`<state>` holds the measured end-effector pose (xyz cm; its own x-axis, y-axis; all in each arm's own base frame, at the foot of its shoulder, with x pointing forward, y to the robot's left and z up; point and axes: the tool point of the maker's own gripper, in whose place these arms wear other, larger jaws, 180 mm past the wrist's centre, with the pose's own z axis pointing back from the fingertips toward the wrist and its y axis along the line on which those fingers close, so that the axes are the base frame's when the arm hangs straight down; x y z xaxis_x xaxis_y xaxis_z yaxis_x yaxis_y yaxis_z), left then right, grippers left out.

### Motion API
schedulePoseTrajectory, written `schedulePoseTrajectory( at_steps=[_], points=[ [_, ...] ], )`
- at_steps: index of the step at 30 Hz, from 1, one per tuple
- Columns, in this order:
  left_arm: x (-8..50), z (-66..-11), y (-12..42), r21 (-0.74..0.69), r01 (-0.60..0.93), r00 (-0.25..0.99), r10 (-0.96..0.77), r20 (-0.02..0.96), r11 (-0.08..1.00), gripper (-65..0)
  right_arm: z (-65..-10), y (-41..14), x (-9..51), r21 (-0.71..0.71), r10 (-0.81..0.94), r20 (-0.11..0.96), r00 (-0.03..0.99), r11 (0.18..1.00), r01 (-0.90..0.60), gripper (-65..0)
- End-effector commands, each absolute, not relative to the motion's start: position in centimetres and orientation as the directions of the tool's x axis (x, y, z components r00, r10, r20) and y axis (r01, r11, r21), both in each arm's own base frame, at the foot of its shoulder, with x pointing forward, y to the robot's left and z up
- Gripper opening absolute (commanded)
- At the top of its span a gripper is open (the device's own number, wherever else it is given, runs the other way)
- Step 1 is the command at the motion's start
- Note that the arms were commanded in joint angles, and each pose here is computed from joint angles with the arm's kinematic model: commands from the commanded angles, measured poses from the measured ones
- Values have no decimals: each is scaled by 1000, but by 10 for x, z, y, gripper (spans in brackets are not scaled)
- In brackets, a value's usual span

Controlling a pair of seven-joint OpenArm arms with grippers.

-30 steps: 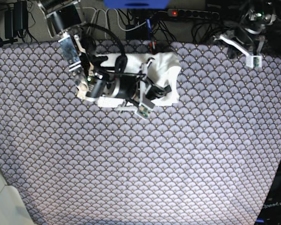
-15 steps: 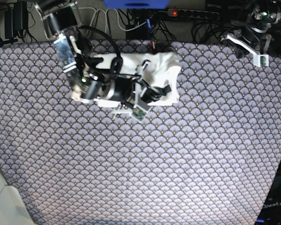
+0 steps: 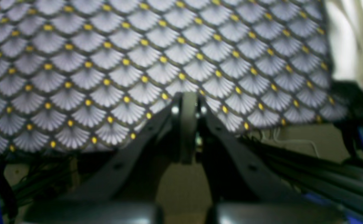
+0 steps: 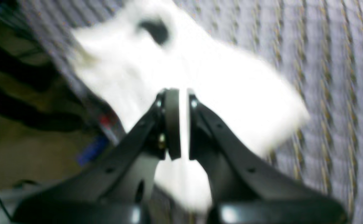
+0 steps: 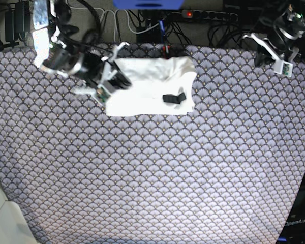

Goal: Fold the T-shirt properly

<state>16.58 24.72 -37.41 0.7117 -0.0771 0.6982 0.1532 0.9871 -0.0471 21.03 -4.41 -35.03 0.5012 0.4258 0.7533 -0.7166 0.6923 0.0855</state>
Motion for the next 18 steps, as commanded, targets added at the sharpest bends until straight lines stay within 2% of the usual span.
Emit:
schedulePoseTrajectory(
  at_steps=[1, 6, 13, 18],
  points=[
    [167, -369, 251, -36, 156, 699, -85, 710, 987, -647, -349, -45, 201, 95, 414, 757, 506, 696, -712, -647],
    [149, -376, 252, -42, 157, 730, -87, 678, 987, -647, -386, -79, 145, 119, 447, 626, 639, 755, -644, -650],
    [125, -385, 249, -65, 147, 770, -73, 634, 987, -647, -398, -95, 84, 176, 391, 586, 709, 793, -583, -650],
    [97, -403, 242, -108, 87, 815, -9, 579, 990, -647, -417, -121, 45, 208, 361, 490, 794, 836, -508, -650]
  ],
)
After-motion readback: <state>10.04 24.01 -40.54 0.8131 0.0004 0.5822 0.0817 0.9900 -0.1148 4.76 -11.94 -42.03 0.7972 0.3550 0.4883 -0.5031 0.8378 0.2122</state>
